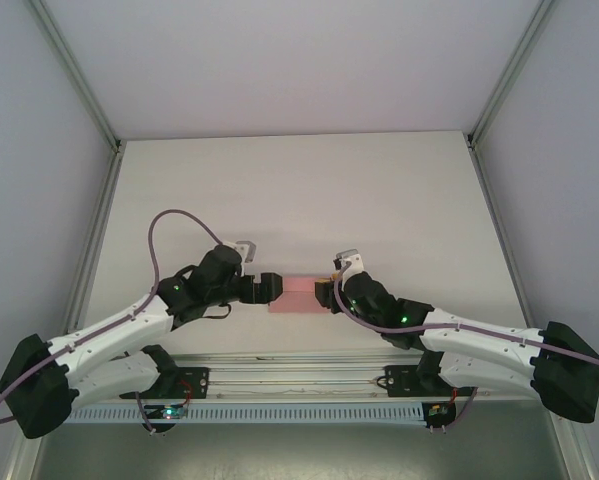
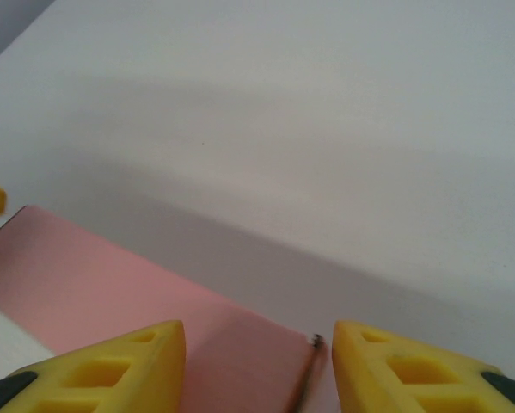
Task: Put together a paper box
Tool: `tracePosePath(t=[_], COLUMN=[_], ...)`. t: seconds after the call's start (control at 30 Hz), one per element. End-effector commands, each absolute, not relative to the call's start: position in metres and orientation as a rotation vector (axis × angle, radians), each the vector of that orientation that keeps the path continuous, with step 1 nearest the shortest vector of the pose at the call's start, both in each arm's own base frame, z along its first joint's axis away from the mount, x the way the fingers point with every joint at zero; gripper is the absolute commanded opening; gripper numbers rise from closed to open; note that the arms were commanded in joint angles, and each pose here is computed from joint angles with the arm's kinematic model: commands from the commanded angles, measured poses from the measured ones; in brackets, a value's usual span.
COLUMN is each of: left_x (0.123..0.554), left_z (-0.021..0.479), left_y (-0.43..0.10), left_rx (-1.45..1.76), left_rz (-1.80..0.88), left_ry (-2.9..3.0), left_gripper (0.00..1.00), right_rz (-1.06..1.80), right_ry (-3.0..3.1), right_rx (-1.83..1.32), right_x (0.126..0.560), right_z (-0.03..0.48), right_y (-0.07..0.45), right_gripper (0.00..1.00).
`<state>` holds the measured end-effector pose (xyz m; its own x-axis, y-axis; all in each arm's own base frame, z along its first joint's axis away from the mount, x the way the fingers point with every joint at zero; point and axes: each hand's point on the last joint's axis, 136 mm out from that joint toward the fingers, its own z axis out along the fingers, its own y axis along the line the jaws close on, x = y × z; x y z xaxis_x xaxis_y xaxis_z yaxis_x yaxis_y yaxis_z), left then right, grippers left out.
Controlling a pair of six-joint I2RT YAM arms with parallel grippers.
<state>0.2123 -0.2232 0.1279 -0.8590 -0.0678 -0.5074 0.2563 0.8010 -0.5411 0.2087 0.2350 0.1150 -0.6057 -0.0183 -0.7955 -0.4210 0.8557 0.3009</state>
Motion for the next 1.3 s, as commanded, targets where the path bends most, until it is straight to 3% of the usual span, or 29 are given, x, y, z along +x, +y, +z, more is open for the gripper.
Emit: tracePosePath(t=[0.0, 0.17, 0.2, 0.27, 0.3, 0.47, 0.6, 0.77, 1.0, 1.13, 1.27], left_x=[0.219, 0.229, 0.231, 0.234, 0.235, 0.239, 0.240, 0.238, 0.233, 0.230, 0.227], left_z=[0.150, 0.163, 0.162, 0.160, 0.159, 0.157, 0.155, 0.150, 0.141, 0.141, 0.141], left_y=[-0.219, -0.203, -0.198, -0.186, -0.179, -0.151, -0.147, -0.141, -0.131, -0.126, -0.123], left_rx=[0.154, 0.092, 0.071, 0.021, -0.006, -0.106, -0.105, -0.117, -0.141, -0.151, -0.166], left_rz=[-0.787, -0.670, -0.635, -0.554, -0.506, -0.319, -0.298, -0.270, -0.256, -0.256, -0.278], left_ry=[2.418, 2.399, 2.404, 2.417, 2.425, 2.433, 2.425, 2.428, 2.424, 2.412, 2.397], left_gripper=[1.00, 1.00, 1.00, 1.00, 1.00, 1.00, 1.00, 1.00, 1.00, 1.00, 1.00], right_rz=[0.557, 0.599, 0.609, 0.649, 0.676, 0.747, 0.601, 0.263, 0.263, 0.203, 0.192], right_ry=[2.158, 2.106, 2.095, 2.062, 2.040, 1.921, 1.838, 1.867, 1.864, 1.927, 1.906], right_rx=[-0.343, -0.380, -0.399, -0.476, -0.535, -1.102, -1.510, -1.684, -1.917, -1.954, -1.984], right_x=[0.209, 0.209, 0.208, 0.205, 0.202, 0.160, 0.151, 0.193, 0.197, 0.205, 0.207], right_z=[0.123, 0.143, 0.147, 0.157, 0.162, 0.173, 0.153, 0.134, 0.102, 0.087, 0.085], right_y=[0.233, 0.237, 0.238, 0.243, 0.247, 0.275, 0.283, 0.285, 0.300, 0.301, 0.303], right_gripper=[0.50, 0.58, 0.63, 0.92, 0.98, 0.98, 0.98, 0.98, 0.97, 0.87, 0.65])
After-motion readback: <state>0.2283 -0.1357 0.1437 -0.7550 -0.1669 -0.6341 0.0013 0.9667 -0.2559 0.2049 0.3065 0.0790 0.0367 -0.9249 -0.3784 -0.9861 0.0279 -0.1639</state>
